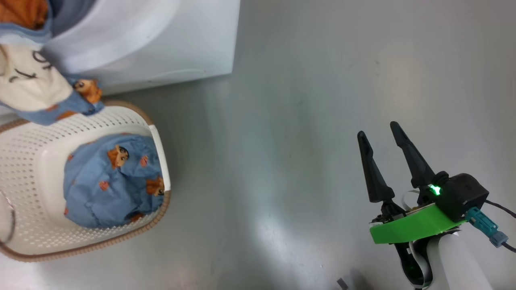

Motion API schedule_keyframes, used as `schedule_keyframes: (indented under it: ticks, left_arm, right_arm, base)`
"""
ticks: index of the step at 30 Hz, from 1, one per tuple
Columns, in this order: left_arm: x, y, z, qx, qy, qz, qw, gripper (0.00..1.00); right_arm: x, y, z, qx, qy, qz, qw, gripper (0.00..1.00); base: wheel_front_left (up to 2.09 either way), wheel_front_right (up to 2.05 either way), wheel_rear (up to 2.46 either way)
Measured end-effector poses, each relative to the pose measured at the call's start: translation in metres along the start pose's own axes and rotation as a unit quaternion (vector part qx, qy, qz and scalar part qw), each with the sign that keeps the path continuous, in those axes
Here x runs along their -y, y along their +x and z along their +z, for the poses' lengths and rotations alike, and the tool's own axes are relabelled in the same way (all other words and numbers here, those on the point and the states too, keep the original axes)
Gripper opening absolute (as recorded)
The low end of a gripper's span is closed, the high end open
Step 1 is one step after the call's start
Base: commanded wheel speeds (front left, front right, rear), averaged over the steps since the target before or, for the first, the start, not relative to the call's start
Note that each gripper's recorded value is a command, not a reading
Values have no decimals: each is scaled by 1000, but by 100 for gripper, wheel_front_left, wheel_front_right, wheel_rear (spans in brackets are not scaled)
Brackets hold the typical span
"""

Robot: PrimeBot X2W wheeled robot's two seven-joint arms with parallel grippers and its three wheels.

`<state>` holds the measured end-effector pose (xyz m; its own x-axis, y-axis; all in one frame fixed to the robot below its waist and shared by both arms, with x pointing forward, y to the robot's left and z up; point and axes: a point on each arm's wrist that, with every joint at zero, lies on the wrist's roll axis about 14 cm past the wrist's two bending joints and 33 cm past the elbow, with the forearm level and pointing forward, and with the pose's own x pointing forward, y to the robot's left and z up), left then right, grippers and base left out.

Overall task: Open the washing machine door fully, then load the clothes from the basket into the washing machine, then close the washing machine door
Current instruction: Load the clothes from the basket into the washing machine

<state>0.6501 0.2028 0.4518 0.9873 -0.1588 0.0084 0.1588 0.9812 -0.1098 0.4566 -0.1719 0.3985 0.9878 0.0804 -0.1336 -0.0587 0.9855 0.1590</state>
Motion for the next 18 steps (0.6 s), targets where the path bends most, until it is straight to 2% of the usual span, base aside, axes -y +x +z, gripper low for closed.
schedule_keyframes:
  ticks: [8, 14, 18]
  left_arm:
    - [4, 38, -31, -62, -10, -14, 998, 0]
    - [8, 55, -42, -65, -33, -21, 997, 0]
    - [12, 64, -54, -73, -25, -38, 996, 0]
  right_arm:
    - [7, 0, -32, -41, 1, -8, 999, 100]
    - [2, 1, -53, -66, 7, -1, 998, 100]
    - [1, 1, -66, -82, 11, 1, 997, 100]
  base:
    - [0, 0, 0]
    - [0, 0, 0]
    - [0, 0, 0]
